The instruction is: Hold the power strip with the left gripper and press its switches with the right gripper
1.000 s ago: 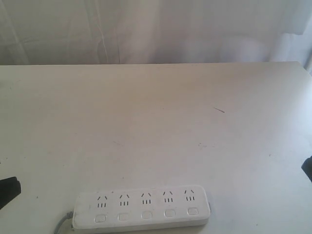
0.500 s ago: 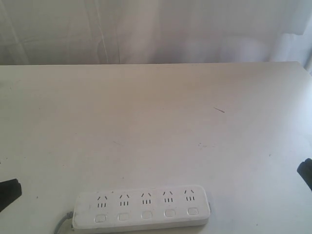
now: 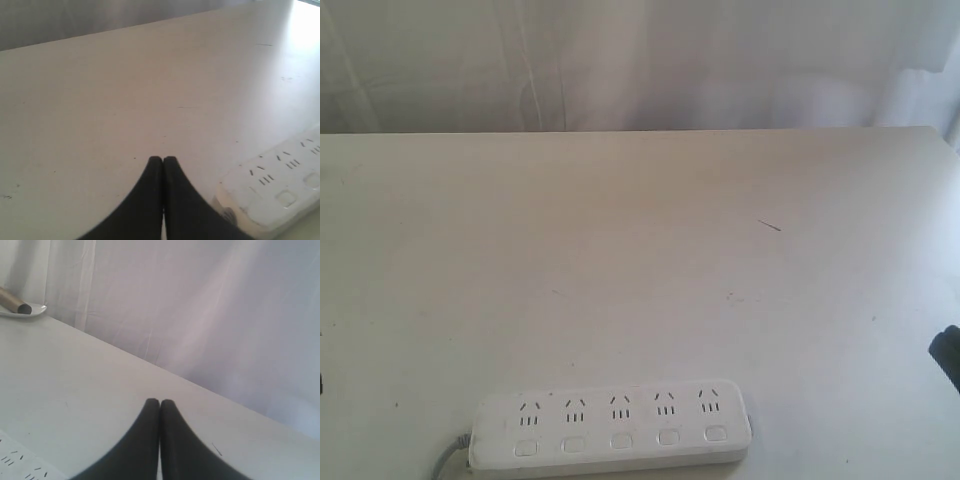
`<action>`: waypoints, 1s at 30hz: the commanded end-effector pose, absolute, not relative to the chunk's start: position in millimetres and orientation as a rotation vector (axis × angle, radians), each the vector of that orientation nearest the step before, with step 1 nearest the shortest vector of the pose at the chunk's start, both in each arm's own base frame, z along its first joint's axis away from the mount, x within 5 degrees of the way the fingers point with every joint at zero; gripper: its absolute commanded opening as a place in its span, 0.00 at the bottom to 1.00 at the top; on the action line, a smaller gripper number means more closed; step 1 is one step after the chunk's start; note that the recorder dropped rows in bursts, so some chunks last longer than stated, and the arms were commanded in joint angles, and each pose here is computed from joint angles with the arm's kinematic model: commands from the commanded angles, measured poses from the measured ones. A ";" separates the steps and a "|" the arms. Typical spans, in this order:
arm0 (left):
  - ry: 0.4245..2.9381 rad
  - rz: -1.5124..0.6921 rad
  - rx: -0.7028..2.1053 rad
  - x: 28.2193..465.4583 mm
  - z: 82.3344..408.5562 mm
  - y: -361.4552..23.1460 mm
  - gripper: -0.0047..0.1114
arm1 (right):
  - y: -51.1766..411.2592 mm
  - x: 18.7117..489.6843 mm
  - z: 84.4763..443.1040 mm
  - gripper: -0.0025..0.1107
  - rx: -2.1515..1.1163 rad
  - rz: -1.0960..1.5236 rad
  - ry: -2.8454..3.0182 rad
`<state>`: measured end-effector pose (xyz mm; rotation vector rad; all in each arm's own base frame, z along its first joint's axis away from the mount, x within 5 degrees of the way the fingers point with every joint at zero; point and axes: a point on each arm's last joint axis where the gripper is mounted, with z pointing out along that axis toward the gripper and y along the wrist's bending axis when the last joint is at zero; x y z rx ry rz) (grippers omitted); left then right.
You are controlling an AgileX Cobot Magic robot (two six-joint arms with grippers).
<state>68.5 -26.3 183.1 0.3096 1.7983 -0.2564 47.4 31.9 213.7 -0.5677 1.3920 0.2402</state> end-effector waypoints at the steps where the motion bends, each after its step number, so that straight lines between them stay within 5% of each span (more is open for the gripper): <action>1: 1.844 -0.213 0.203 66.4 178.6 -20.4 0.04 | 33.0 47.4 211.4 0.02 -0.579 0.245 1.399; 10: 1.821 -0.204 0.097 59.0 178.6 -18.9 0.04 | 33.1 47.3 211.4 0.02 -0.580 0.246 1.399; 21: 1.694 -0.304 0.386 54.2 186.7 -39.1 0.04 | 33.1 47.3 211.4 0.02 -0.580 0.246 1.399; 30: 1.718 -0.101 0.082 61.8 187.5 -12.0 0.04 | 33.2 47.3 211.4 0.02 -0.581 0.247 1.399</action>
